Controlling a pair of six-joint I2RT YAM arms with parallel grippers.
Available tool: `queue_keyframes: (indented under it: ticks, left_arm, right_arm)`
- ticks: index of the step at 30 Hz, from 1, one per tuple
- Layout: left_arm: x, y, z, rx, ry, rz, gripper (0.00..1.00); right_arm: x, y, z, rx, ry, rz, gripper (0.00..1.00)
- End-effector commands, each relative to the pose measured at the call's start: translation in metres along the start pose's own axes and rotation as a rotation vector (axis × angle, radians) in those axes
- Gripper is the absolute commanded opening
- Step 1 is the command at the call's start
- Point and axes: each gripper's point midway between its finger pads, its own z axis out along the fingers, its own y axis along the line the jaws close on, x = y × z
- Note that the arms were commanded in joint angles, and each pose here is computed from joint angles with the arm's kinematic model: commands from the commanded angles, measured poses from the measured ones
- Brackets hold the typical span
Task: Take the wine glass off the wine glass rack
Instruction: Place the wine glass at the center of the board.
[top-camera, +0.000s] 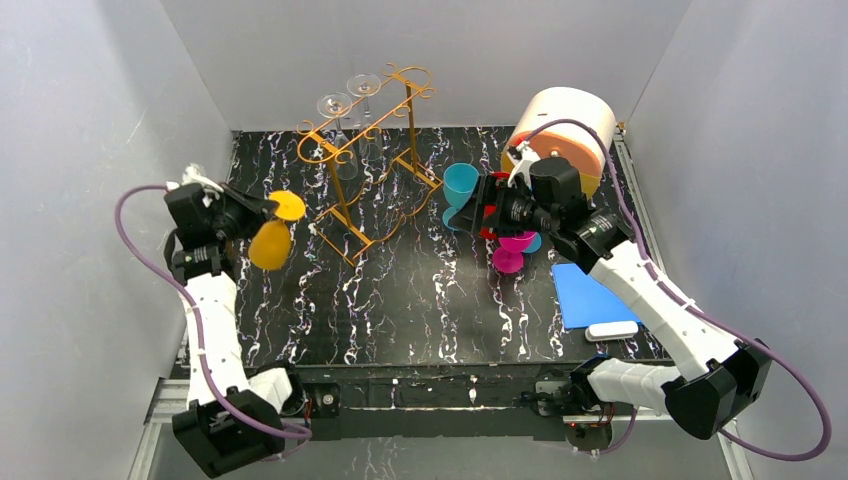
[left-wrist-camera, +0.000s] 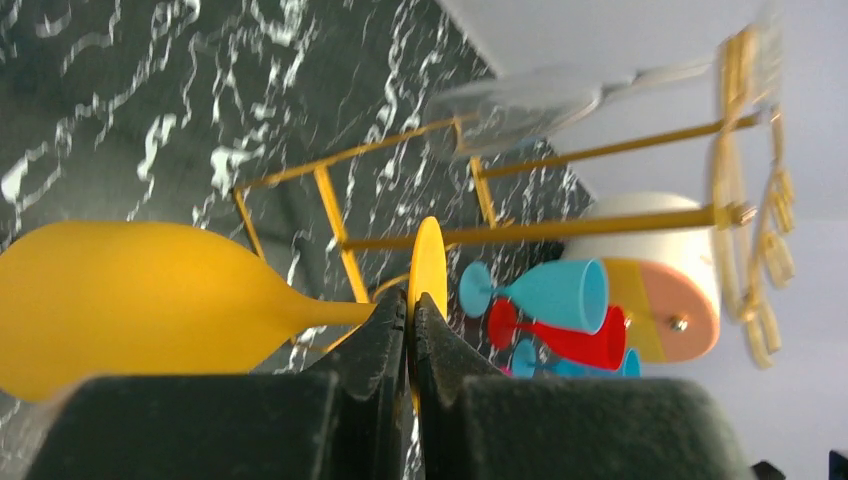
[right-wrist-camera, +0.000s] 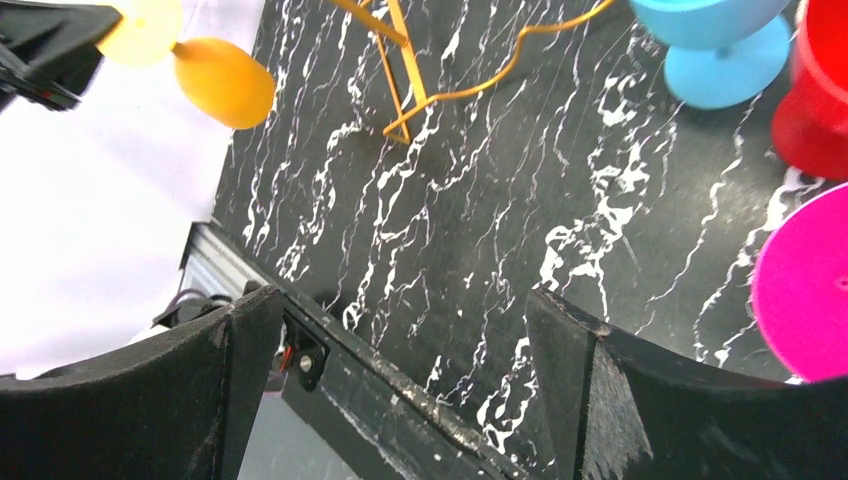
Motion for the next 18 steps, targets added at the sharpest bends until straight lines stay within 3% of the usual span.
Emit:
queue_keyframes:
  ticks: [1, 5, 8, 11, 18]
  left_arm:
    - [0.047, 0.002, -0.016, 0.056, 0.105, 0.037, 0.00]
    - [0.072, -0.002, -0.029, 0.087, 0.139, 0.150, 0.00]
    - [0.099, 0.001, -0.033, 0.092, 0.231, 0.217, 0.00]
    - [0.137, -0.020, -0.029, 0.203, 0.369, 0.239, 0.00]
    - [0.197, -0.057, -0.036, 0.282, 0.492, 0.361, 0.00]
  right_arm:
    - [0.012, 0.014, -0.007, -0.094, 0.032, 0.032, 0.99]
    - [0.029, 0.015, -0.005, -0.134, 0.082, 0.063, 0.99]
    - [0.036, 0.017, -0.007, -0.161, 0.098, 0.085, 0.99]
    - [0.040, 0.020, -0.011, -0.188, 0.096, 0.089, 0.99]
    - [0.043, 0.018, -0.021, -0.193, 0.063, 0.068, 0.99]
